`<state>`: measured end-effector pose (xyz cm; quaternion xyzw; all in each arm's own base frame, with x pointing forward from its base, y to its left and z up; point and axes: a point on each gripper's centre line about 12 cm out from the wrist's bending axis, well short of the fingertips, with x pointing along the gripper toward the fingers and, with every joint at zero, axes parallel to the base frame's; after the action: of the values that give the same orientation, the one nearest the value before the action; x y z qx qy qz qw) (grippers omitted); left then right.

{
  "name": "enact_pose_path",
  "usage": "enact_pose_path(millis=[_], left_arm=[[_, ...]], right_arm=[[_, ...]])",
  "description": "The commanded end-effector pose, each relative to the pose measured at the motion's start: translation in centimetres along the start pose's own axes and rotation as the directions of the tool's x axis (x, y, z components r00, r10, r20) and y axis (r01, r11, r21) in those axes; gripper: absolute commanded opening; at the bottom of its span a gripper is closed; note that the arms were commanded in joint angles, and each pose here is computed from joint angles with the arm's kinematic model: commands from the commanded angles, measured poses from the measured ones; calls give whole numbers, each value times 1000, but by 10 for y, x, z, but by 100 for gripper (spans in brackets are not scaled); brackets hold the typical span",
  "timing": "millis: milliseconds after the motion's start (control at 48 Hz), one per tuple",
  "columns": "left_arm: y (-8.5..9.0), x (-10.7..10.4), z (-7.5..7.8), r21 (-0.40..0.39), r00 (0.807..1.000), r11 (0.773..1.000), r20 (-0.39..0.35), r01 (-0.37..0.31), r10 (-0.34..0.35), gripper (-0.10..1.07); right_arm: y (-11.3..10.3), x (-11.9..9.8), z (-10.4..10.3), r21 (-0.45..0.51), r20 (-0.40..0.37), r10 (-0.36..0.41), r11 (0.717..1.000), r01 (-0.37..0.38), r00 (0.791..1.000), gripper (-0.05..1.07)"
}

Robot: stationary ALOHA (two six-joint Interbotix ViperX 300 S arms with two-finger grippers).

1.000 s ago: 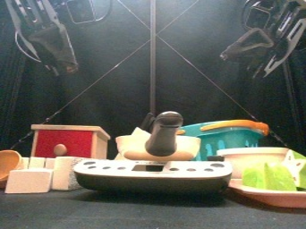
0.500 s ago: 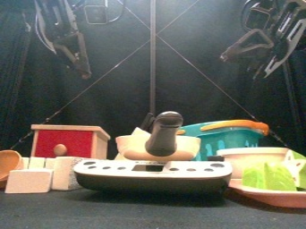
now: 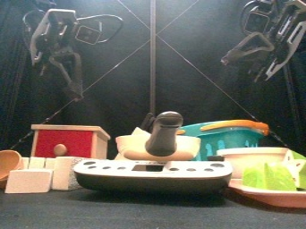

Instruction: Grab rice

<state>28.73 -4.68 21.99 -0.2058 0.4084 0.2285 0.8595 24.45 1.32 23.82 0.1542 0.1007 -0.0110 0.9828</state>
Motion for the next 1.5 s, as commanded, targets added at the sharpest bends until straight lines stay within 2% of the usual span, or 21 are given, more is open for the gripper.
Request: enact_pose_path(millis=[0,125,312,479,771,938,1479], left_arm=[[-9,1,-2,-44,1000,999,29,4,-2,26],[-13,13,-12,-98,1000,995,4,-24,25,41],[-22,31,-19,-88,999,995,-29,-44,42,66],[-30,42,-23,-114,997,992,-64,-48,41,78],[-44,73,-36,-161,982,980,-166,-113,86,78],[-52,76,-34,-170,985,982,-166,-86,58,79],[-52,91,-35,-209,982,974,-185,-84,45,84]], right_arm=[[2,2,6,1,15,2,1000,-2,1000,1],[1,5,3,0,2,-3,1000,3,1000,1],[-1,9,-2,-2,-24,-11,1000,11,1000,1],[-1,10,-5,-3,-33,-13,1000,13,999,1],[-2,10,-6,-11,-36,-13,1000,13,999,1],[-2,10,-7,-11,-38,-14,1000,14,999,1],[-4,14,-15,-18,-71,-23,1000,22,997,1]])
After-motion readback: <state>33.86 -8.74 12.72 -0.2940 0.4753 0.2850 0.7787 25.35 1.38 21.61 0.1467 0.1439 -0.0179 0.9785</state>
